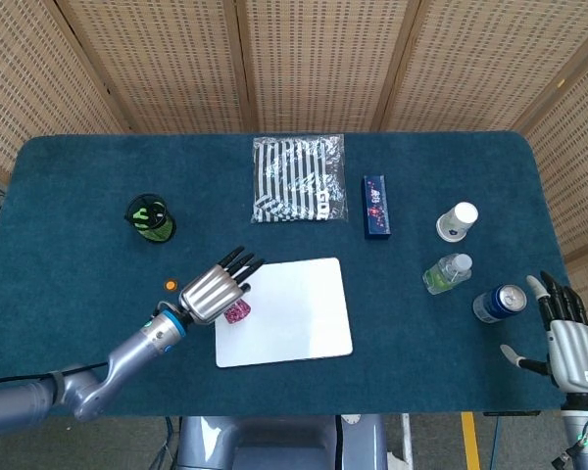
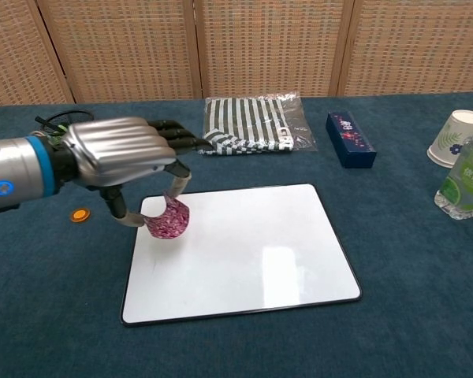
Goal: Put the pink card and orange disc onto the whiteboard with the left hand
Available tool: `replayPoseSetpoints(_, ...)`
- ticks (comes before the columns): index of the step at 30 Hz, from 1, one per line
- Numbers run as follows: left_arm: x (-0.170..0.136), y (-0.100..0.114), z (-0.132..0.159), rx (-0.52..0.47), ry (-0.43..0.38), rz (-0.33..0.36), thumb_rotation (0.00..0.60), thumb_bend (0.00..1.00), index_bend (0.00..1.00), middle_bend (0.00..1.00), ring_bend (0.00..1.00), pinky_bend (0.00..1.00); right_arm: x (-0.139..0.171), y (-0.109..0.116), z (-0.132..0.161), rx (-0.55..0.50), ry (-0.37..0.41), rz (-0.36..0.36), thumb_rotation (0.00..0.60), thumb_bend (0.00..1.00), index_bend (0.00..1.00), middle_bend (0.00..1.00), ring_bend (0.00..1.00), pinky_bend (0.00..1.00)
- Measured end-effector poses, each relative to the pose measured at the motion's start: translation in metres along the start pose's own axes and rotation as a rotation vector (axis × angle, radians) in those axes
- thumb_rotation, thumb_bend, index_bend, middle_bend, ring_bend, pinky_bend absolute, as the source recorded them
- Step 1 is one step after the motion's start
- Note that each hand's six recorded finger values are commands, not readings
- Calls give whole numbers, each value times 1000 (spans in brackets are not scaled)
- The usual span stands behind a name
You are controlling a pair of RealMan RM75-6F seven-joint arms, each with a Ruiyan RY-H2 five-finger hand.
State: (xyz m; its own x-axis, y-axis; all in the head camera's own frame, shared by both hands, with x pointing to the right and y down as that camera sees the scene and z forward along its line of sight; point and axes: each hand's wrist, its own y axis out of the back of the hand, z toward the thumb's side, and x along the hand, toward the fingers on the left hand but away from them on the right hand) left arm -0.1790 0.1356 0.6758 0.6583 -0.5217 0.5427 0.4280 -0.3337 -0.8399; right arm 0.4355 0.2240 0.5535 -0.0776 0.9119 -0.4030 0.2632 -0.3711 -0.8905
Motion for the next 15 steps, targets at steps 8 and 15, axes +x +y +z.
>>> replayPoseSetpoints(8,37,4,26,10,-5,-13,600,124,2,0,0,0,0,1,-3,-17,-6,2,600,0,0,0,0,0)
replayPoseSetpoints(15,38,9,27,1,4,-12,600,107,0,0,0,0,-1,1,-4,-23,-9,4,600,0,0,0,0,0)
